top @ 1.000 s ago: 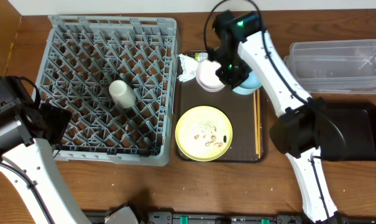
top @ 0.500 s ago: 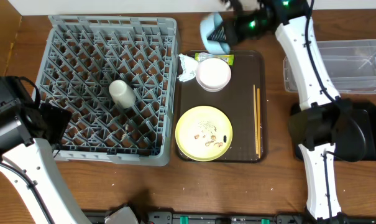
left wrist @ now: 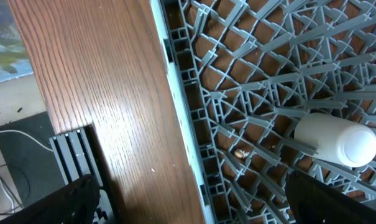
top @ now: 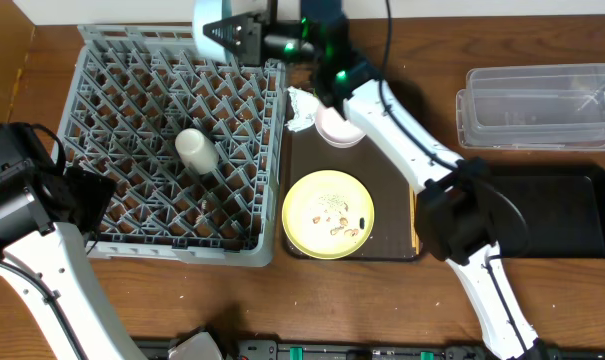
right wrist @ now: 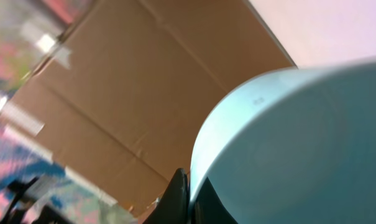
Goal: Sort waste into correct bins and load items into the dishwasher
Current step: 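Carry the blue bowl with the right gripper into the dish rack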
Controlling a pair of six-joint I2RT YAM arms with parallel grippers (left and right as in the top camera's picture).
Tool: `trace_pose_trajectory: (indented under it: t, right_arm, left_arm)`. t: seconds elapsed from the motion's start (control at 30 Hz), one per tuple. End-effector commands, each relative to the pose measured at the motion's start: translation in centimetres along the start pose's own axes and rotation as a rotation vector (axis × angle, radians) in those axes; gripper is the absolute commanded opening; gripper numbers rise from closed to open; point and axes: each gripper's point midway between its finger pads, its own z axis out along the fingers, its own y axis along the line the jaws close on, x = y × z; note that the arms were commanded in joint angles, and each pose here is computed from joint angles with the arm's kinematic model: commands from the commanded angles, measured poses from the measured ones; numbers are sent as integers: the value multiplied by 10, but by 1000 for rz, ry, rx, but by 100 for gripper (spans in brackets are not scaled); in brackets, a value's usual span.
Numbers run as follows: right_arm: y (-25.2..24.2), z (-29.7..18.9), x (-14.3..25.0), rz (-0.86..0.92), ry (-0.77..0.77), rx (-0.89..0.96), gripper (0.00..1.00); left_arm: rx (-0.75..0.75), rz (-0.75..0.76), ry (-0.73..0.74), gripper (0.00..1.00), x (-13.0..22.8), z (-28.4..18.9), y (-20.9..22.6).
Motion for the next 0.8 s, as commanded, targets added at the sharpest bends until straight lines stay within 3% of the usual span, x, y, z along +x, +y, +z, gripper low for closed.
trace_pose_trajectory:
  t: [0.0,0.23,0.4,0.63,0.77]
  right_arm:
    - [-22,16,7,81,-95,82,1]
    - [-53,41,48,217,-161,-33,1]
    - [-92,43,77,346,-163,-24,1]
    - [-119,36,97,371,-90,22,1]
    - [-121,27,89,363,-62,7,22]
  left_arm:
    - [-1,-7,-8,96,-2,-2,1]
    - [-4,-6,-4,96,-1,-3,2]
    - [-15,-2,9,96,2,-3,5]
    - [-14,-3,8,96,2,-3,5]
    - [-14,-3,8,96,2,-3,5]
